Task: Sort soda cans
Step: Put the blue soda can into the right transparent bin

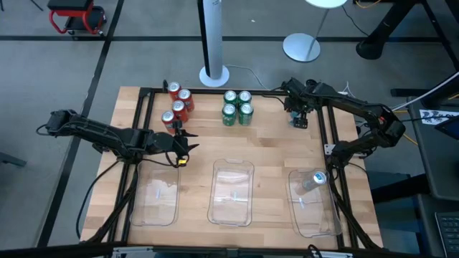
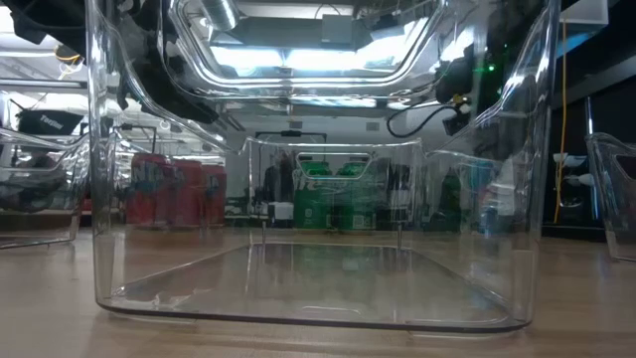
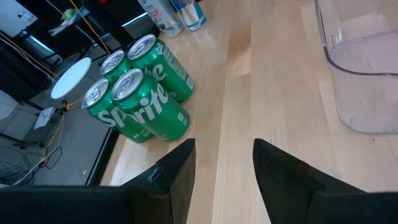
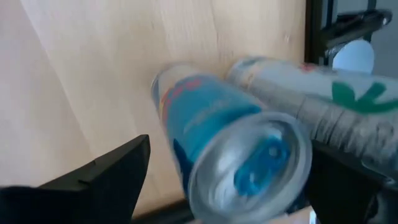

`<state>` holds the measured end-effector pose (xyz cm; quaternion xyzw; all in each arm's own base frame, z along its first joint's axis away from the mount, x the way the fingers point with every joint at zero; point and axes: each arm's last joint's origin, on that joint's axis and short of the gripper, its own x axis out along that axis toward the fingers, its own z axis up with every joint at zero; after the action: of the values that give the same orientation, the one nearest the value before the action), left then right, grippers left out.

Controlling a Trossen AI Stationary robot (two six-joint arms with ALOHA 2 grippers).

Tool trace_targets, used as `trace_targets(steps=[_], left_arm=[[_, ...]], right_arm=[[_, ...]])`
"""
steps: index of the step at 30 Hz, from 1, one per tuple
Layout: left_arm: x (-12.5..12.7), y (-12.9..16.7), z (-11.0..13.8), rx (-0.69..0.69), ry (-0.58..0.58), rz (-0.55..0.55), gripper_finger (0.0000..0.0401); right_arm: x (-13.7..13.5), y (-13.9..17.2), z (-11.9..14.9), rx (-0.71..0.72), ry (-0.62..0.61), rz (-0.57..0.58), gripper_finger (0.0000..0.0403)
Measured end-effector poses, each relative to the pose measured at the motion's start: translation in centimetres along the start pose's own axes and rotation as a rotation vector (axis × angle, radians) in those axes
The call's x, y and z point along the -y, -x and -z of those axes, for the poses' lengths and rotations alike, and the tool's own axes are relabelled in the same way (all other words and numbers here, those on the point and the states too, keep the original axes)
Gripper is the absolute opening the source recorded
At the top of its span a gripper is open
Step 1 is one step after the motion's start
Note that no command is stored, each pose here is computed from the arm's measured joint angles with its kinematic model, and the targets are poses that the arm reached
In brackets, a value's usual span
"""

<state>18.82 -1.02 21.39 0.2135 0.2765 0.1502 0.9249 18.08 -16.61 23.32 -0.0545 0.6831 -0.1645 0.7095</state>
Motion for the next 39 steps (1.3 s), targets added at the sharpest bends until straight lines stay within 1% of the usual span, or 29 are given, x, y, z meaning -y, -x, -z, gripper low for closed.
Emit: trace_targets(steps=[4,6,20,22,24,27,32,33,39], left_arm=[[0.0,0.0,0.0,0.001,0.000,-0.001,0.0153],[0.0,0.0,0.0,0.002,0.000,0.000,0.0153],[0.0,0.0,0.0,0.001,-0.002,0.000,0.0153],[0.0,0.0,0.0,0.001,-0.002,0.000,0.0153],[0.0,0.0,0.0,0.001,-0.005,0.000,0.0153],[0.0,0.0,0.0,0.001,-0.007,0.000,0.0153],[0.0,0.0,0.0,0.001,-0.007,0.000,0.0153],[0.0,0.0,0.0,0.001,-0.007,-0.001,0.0153],[0.0,0.0,0.0,0.001,-0.007,-0.001,0.0153]], right_arm=[[-0.1,-0.7,0.0,0.030,-0.005,-0.001,0.0376],[-0.3,-1.0,0.0,0.046,-0.006,-0.024,0.0376],[-1.1,-2.6,0.3,0.049,0.007,-0.068,0.0374],[-1.2,-2.9,0.3,0.042,0.021,-0.078,0.0363],[-1.1,-3.0,0.2,0.052,0.023,-0.077,0.0343],[-1.0,-3.0,0.0,0.082,0.026,-0.086,0.0300],[-1.1,-2.9,-0.1,0.088,0.033,-0.100,0.0232],[-1.1,-2.9,0.0,0.087,0.039,-0.102,0.0225],[-1.2,-2.7,0.0,0.089,0.051,-0.109,0.0226]])
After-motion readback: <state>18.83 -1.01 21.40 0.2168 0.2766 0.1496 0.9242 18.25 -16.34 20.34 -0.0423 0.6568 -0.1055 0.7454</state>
